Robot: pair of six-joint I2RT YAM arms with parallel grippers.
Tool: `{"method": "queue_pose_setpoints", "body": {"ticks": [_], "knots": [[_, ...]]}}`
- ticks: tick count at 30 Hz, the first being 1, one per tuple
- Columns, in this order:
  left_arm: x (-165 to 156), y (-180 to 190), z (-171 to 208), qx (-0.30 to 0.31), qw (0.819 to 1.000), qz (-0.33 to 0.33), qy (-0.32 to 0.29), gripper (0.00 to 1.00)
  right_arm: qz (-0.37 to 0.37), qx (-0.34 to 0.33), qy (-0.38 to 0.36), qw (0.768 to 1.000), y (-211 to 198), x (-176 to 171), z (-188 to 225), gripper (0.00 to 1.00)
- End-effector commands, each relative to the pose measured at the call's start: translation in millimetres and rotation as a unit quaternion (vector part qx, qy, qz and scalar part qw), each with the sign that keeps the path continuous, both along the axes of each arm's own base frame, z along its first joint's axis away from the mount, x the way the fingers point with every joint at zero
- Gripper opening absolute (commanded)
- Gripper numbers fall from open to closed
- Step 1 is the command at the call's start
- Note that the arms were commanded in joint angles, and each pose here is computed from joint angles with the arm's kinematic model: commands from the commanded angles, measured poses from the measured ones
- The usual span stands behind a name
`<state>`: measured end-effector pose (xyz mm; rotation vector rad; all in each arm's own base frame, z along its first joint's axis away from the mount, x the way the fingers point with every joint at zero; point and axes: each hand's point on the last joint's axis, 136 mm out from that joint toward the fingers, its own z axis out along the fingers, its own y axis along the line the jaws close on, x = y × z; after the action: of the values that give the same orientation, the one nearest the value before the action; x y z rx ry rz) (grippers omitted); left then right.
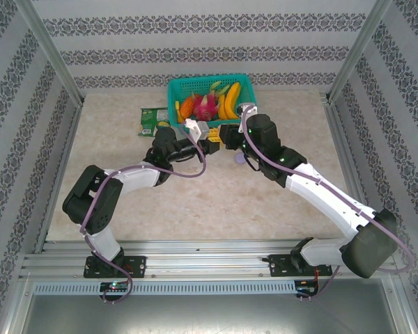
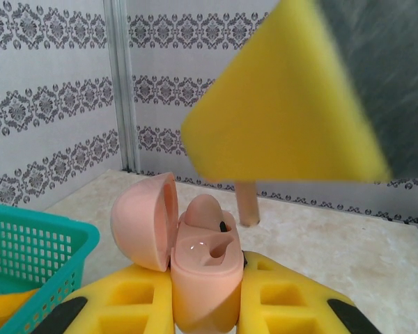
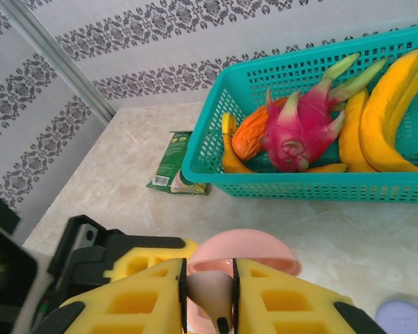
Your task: Insert the wireless bluetooth earbuds into the charging case
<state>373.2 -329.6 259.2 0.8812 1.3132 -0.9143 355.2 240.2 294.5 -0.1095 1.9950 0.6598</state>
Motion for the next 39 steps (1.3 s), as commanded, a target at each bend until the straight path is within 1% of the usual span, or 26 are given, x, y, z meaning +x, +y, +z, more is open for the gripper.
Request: {"method": "queue_pose_setpoints", "body": {"ticks": [1,12,39], "knots": [[-12,-8,28,-0.009,0.999,-0.021,-0.037,0.0,-0.024,0.019,-0.022,0.999,-9,4,13,0.23],[-14,-9,25,-0.007,0.999,-0.025,-0.034,0.0,-0.027,0.021,-0.024,0.999,-8,7,13,0.23],[-12,-7,39,-0.014,0.999,-0.012,-0.051,0.0,-0.016,0.013,0.015,1.0,-4,4,-18,0.22]]}}
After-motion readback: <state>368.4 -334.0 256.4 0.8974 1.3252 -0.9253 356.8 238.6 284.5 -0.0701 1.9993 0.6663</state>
